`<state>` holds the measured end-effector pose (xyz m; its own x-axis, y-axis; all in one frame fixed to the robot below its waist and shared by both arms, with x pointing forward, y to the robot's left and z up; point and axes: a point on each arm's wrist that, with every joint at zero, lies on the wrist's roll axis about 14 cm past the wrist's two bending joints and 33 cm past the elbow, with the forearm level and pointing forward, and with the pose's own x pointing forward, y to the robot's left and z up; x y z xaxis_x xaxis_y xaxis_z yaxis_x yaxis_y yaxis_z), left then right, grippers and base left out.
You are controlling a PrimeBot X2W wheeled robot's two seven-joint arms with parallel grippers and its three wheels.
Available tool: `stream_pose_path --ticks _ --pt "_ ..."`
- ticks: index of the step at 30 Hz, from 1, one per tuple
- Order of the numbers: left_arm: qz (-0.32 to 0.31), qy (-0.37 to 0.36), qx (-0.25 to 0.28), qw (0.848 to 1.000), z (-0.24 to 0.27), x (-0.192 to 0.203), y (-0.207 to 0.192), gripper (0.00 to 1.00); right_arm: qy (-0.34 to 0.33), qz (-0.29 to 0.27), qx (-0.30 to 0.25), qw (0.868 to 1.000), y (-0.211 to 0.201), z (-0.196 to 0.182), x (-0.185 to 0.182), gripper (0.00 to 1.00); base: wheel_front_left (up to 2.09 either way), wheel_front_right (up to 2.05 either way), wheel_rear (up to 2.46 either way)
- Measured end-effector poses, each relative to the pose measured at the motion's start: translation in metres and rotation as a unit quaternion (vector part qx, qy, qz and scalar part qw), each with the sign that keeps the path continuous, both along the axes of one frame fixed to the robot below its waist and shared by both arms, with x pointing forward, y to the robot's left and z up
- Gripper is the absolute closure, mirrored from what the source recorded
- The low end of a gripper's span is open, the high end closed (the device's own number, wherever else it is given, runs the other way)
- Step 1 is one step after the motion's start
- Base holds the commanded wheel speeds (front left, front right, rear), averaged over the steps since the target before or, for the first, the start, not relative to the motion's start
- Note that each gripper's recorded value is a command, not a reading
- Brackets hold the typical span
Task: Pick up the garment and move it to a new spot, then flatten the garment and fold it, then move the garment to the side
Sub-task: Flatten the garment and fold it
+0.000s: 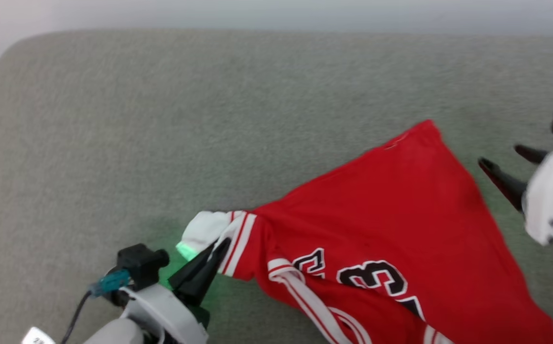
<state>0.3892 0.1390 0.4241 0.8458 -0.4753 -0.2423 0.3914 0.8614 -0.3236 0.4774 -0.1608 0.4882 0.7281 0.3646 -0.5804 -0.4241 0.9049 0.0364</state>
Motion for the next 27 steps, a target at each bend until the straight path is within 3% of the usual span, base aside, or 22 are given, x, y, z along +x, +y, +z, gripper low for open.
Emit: stream_pose_path --ticks 5,14,17,23,27 --pt "0.012 0.011 -0.009 1.000 -0.007 0.001 0.000 1.00 0.031 0.031 -0.034 0.998 0.027 -0.030 0.040 0.00 0.00 0.00 0.00" --pt "0.033 0.028 -0.008 0.999 -0.018 0.001 0.010 1.00 0.120 0.098 -0.103 0.983 0.058 -0.091 0.055 0.00 0.00 0.00 0.00" --pt "0.039 0.032 -0.007 0.999 -0.020 0.001 0.014 1.00 0.131 0.107 -0.099 0.981 0.064 -0.097 0.057 1.00 0.00 0.00 0.00" --pt "0.043 0.025 -0.028 0.998 -0.010 0.007 0.013 1.00 0.110 0.091 -0.059 0.988 0.064 -0.091 0.064 1.00 0.00 0.00 0.00" --pt "0.017 -0.012 -0.015 1.000 0.014 0.025 0.013 1.00 0.073 0.036 -0.008 0.997 0.050 -0.069 0.081 1.00 0.00 0.00 0.00"
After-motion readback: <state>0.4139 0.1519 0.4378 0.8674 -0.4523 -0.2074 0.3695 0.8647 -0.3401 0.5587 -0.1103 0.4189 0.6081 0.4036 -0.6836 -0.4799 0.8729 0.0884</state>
